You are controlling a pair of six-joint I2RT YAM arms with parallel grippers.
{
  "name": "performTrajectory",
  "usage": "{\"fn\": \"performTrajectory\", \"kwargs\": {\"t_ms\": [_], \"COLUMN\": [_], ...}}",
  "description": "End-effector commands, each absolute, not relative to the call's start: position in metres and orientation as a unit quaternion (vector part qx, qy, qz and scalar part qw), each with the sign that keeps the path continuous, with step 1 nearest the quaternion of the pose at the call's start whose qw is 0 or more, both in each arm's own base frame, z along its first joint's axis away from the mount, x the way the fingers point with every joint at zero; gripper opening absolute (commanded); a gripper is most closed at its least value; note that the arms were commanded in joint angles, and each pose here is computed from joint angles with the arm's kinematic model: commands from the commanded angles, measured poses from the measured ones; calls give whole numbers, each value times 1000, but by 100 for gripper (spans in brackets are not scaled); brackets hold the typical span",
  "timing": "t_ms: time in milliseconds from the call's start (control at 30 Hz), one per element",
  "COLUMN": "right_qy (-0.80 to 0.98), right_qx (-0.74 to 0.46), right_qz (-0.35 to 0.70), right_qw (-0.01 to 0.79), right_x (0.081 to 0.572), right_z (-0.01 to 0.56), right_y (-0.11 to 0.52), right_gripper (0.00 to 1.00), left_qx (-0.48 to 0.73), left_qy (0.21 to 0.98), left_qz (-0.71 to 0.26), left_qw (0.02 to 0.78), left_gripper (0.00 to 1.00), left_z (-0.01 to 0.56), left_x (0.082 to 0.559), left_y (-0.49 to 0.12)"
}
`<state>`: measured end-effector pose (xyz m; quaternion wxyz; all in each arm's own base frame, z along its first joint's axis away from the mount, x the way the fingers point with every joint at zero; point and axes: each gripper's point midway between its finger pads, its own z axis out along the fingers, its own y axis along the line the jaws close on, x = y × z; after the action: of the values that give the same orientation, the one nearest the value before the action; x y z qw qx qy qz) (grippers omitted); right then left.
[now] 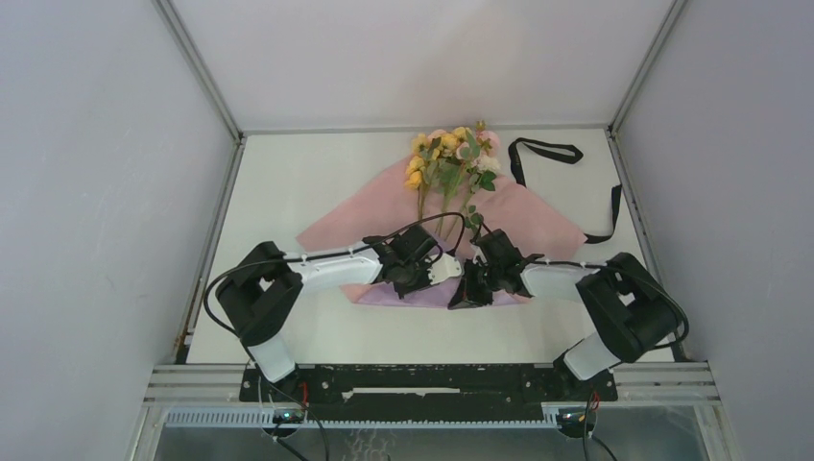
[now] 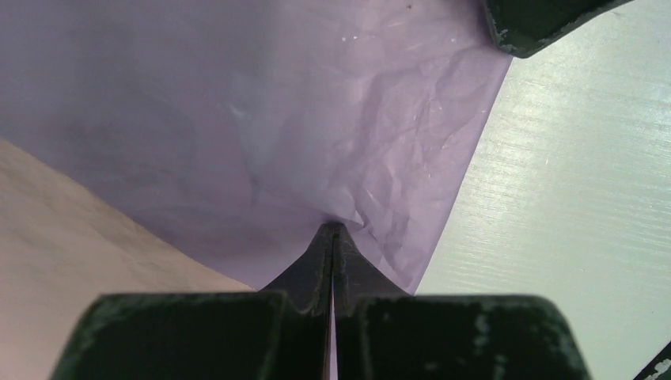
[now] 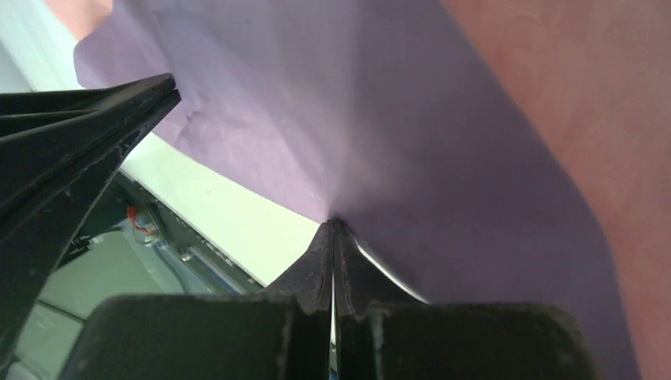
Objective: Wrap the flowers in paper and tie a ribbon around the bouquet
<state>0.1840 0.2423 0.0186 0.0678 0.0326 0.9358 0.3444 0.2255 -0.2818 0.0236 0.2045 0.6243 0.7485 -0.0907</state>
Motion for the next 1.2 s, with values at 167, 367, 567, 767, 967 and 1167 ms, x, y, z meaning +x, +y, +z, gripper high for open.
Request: {"fn": "performTrajectory", "kwargs": {"t_ms": [167,367,567,767,967,1167], "right_qy": [954,954,939,919,917,909], "right_qx": [74,122,198,257,276,303], "right_qz": [280,254,243,253,217,214], "right_qw": [83,105,143,162,191,192], "right_x": [189,178,178,182,187,178], "right_z": [4,10,13,20,36,37], "right_y": [211,171,126,100,83,94], "right_gripper": [0,0,1,4,19,44], "left_qx": [612,615,616,617,618,617], "left_qy": [763,762,762,760,759,759], "left_qz": [-95,-88,-85,-82,-83,-86], "left_qw": [185,181,181,185,188,188], "left_gripper": [0,0,0,0,0,0], "left_z": [19,17,17,18,19,19], "left_x": [223,225,226,227,227,226], "left_y": [-279,-279,-279,-278,-278,-279]}}
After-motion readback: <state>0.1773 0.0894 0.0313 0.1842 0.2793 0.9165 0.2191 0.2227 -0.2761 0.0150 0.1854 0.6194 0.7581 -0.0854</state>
